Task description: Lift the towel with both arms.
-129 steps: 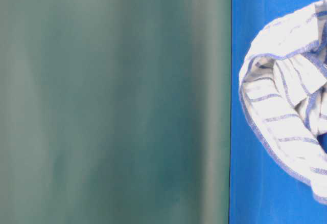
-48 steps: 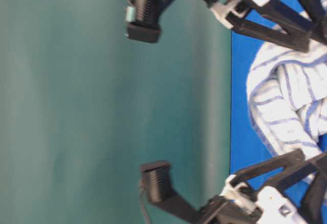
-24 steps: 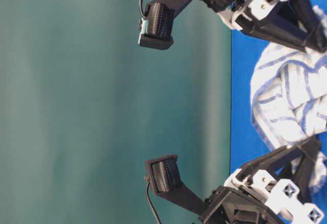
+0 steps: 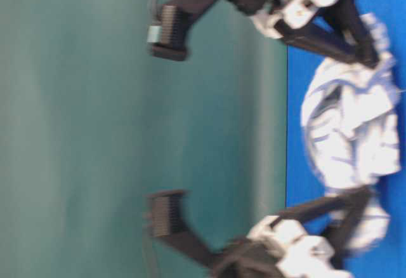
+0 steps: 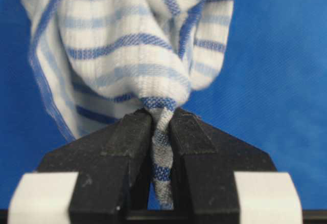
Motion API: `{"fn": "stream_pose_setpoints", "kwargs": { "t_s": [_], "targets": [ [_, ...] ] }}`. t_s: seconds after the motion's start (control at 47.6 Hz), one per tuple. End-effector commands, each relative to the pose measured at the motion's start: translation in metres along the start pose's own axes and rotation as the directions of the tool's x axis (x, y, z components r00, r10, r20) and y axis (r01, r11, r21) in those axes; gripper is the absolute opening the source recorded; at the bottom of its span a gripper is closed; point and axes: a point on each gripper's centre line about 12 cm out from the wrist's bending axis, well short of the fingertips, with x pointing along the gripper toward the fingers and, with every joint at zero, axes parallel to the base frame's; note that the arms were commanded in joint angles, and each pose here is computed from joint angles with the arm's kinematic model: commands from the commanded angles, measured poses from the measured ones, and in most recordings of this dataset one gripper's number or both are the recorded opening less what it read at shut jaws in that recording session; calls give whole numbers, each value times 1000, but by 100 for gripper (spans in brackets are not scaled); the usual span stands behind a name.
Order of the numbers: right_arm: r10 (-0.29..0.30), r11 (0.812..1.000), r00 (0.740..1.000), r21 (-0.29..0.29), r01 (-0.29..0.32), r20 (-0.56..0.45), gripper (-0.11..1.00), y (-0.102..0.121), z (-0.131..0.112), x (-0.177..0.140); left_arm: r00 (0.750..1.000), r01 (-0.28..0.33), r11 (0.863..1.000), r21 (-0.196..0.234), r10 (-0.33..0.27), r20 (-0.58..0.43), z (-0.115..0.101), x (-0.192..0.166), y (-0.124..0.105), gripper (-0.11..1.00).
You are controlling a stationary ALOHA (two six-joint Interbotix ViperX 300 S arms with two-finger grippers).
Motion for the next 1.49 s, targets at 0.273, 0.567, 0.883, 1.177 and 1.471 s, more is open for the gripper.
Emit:
{"fn": "stream_pose_setpoints", "kwargs": {
  "t_s": [0.273, 0.567, 0.883, 1.177, 1.471],
  "targets": [
    [1, 999, 980, -40, 7, 201, 12, 2, 91, -86, 990, 17, 1000, 9, -18, 137, 84, -82, -6, 4],
    [-20, 995, 956, -83, 46, 294, 12, 1, 149, -149, 972, 24, 1000, 16, -27, 235, 137, -145, -8, 4],
    [-41, 993, 925, -91, 81, 377, 12, 1, 201, -206, 939, 16, 999, 34, -27, 342, 192, -206, -8, 4],
    [-46, 990, 910, -100, 95, 412, 12, 1, 222, -229, 927, -5, 998, 64, -19, 375, 210, -223, -6, 4],
    [-39, 990, 912, -107, 90, 409, 12, 3, 221, -228, 921, -11, 997, 75, -19, 388, 210, -223, -6, 11]
  ]
}}
